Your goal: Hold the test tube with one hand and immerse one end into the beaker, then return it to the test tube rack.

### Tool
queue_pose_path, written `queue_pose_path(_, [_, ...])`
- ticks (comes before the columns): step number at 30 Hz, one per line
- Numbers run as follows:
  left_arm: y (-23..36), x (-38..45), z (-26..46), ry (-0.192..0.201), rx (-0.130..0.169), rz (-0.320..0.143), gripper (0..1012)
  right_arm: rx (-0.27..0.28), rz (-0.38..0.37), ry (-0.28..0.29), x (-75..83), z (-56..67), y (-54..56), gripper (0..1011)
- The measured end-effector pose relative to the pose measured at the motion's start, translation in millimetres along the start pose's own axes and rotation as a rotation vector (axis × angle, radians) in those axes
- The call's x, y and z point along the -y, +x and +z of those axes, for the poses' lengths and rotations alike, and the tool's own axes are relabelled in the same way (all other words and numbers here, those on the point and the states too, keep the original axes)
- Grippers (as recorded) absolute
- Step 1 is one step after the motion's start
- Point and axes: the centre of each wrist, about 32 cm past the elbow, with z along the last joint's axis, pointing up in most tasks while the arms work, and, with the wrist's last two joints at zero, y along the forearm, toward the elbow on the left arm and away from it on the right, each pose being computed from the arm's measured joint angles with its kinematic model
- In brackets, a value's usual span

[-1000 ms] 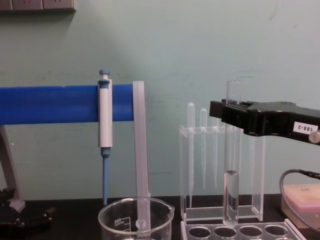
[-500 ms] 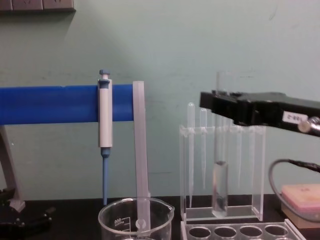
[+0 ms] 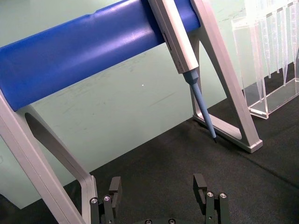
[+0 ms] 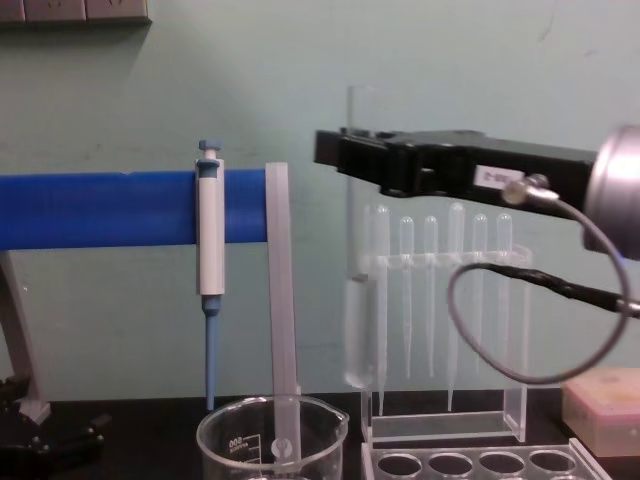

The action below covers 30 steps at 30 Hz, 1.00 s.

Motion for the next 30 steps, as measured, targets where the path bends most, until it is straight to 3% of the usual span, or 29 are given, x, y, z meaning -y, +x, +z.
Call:
queue_pose_path(9, [0.0,0.0,0.0,0.0,0.0,0.0,1000,0.003,0.052,0.0,-26.4,-3.9,-4.3,225])
queue_pose_path(14, [0.0,0.0,0.0,0.0,0.0,0.0,1000,-0.007,0.077,-0.001,-40.1,-14.8,-6.9,225])
queue_pose_path(30, [0.0,0.0,0.0,0.0,0.0,0.0,1000,-0.049,0.07,-0.039,-46.4,-48.6,-11.7,225])
